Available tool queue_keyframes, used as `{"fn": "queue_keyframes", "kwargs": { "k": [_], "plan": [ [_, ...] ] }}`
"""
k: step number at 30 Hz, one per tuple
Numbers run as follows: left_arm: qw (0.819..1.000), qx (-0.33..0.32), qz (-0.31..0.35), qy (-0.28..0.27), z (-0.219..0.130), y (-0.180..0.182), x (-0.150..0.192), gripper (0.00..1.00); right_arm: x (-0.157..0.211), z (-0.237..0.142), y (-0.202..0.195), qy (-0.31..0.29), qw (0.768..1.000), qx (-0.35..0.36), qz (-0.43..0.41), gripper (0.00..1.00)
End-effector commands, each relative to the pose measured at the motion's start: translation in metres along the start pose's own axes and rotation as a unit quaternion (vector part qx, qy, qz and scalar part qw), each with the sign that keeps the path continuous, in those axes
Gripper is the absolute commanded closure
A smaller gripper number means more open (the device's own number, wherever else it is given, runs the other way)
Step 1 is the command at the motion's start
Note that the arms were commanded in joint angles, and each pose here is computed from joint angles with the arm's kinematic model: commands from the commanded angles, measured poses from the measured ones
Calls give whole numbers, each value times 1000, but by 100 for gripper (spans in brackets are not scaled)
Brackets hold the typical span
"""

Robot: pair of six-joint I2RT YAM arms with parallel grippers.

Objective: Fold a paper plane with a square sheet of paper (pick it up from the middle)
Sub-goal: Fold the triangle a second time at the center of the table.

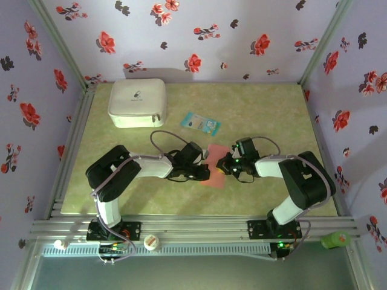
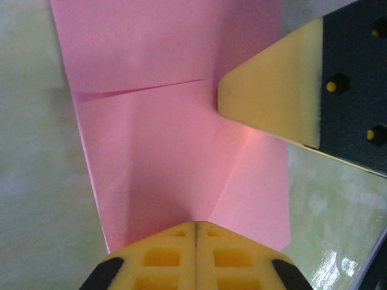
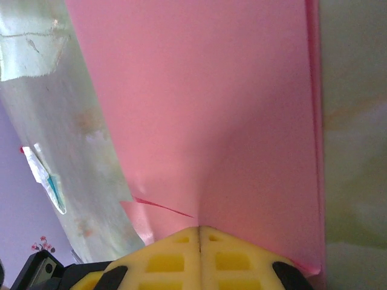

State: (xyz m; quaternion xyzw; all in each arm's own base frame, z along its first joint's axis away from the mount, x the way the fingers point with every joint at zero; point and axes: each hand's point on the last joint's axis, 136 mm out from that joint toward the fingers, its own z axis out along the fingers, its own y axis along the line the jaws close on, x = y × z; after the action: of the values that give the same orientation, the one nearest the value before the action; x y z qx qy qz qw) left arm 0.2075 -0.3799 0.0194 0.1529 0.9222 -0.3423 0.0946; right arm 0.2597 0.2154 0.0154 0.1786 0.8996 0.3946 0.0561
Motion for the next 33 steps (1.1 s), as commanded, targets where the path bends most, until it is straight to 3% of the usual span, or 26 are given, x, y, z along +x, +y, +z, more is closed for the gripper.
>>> {"fn": "queue_keyframes", "kwargs": {
  "k": [1,7,10,22,33],
  "plan": [
    [1000,-9,-3,20,-4,-1,11,100,5,3,-44,-4,997,75,15,100],
    [997,72,-12,-24,-28,-51,-20,98,1,-1,-42,-7,997,73,11,100],
    [995,96,-27,-18,-21,-62,-26,99,0,-2,-39,-8,997,75,9,100],
    [997,51,-44,33,12,-33,-10,98,-1,-6,-38,-14,997,80,8,100],
    [997,0,-51,65,10,6,21,96,-3,-6,-41,-16,996,86,12,100]
  ]
}}
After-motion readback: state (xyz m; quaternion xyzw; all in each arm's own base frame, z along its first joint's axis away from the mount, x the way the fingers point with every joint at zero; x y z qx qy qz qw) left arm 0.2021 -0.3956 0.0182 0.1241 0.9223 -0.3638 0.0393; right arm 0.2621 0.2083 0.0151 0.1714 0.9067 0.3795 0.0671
